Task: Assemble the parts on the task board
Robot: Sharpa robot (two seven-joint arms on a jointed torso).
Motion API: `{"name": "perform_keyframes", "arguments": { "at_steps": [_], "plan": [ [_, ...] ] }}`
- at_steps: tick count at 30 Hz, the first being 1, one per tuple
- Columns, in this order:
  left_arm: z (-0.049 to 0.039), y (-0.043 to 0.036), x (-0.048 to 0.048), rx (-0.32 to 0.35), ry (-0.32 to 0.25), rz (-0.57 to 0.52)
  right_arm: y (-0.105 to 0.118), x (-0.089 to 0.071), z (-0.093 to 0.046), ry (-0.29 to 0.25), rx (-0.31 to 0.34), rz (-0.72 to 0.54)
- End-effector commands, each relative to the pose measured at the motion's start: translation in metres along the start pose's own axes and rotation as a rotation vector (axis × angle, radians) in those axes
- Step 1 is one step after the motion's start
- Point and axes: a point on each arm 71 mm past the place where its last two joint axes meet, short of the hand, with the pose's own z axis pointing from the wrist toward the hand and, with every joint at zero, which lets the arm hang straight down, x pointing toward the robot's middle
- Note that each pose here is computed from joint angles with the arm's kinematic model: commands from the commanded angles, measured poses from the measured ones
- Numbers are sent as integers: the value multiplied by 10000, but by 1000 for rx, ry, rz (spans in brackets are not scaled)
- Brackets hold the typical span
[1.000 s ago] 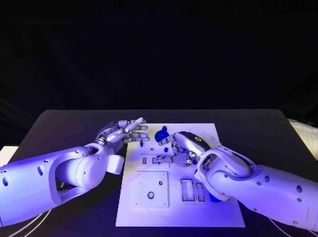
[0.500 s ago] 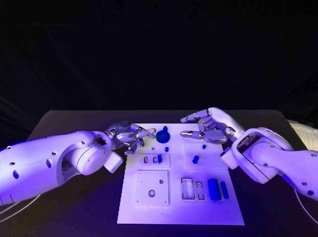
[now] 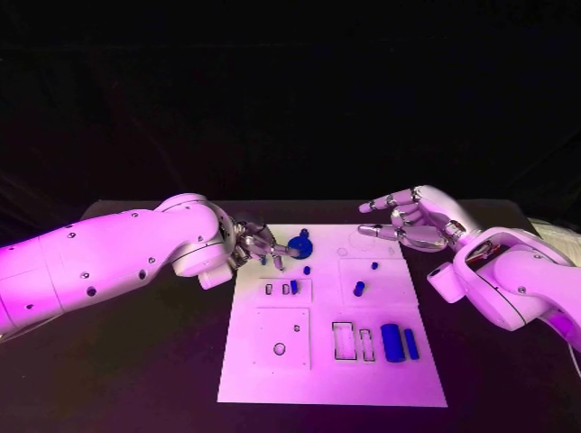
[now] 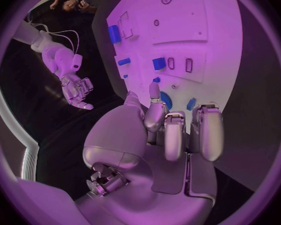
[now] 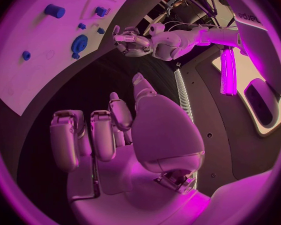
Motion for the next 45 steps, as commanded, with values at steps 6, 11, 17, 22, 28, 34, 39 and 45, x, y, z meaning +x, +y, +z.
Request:
{"name": "perform_keyframes", "arguments": {
  "at_steps": [6, 11, 17, 22, 28, 34, 39, 45],
  "plan": [
    [114, -60, 2, -152, 6, 190, -29, -6, 6, 4, 24, 1],
    [179, -118, 39, -161, 30, 217, -36, -4, 10, 3, 30, -3],
    [246, -207, 121, -159, 61, 244, -40, 0, 13, 5, 34, -9],
    [275, -254, 166, -156, 75, 260, -47, 7, 21, 7, 38, -11],
    [300, -278, 200, -158, 93, 276, -54, 22, 30, 13, 41, -13],
    [307, -282, 229, -160, 116, 286, -57, 30, 34, 16, 42, -18],
    [313, -273, 233, -164, 129, 293, -61, 33, 35, 18, 44, -19],
    [327, -279, 250, -167, 142, 302, -64, 40, 38, 20, 44, -19]
  ]
}}
